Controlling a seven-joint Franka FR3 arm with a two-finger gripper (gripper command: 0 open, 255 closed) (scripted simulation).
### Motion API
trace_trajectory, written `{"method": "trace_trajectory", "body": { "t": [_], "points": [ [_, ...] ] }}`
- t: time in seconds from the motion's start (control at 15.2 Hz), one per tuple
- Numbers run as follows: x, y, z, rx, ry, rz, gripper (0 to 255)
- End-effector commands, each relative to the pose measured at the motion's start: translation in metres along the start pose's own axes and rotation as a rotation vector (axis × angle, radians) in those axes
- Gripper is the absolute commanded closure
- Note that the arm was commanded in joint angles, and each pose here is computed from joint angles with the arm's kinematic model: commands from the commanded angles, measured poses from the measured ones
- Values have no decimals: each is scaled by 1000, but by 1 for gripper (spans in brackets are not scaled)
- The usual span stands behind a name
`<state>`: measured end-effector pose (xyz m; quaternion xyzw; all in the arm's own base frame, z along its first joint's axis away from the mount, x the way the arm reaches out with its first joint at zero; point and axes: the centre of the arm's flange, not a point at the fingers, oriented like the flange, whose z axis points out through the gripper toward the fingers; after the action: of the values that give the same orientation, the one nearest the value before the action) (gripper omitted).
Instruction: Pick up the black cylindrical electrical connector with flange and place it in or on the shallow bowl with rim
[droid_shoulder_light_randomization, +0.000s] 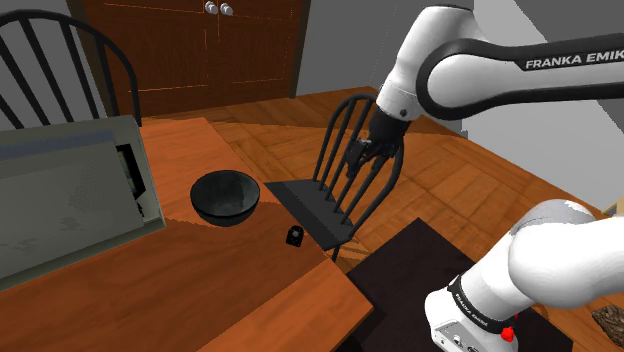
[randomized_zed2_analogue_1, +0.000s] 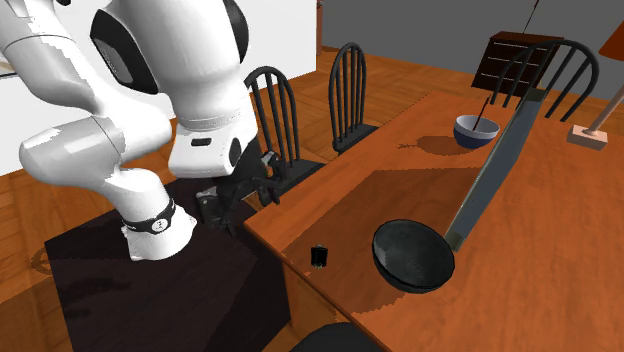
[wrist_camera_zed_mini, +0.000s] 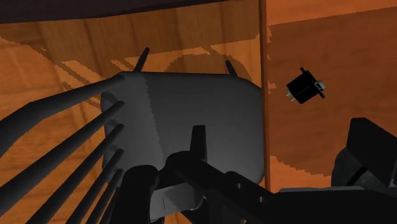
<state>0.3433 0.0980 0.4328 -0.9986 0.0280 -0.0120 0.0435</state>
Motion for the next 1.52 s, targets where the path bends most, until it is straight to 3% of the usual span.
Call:
{"method": "trace_trajectory", "body": {
  "t": [0.0,0.92,1.45],
  "points": [
    [5,-17,19,-8,4,11,0],
    [32,-121,176,-72,18,78,0],
    [34,-121,218,-74,19,81,0]
  ]
}}
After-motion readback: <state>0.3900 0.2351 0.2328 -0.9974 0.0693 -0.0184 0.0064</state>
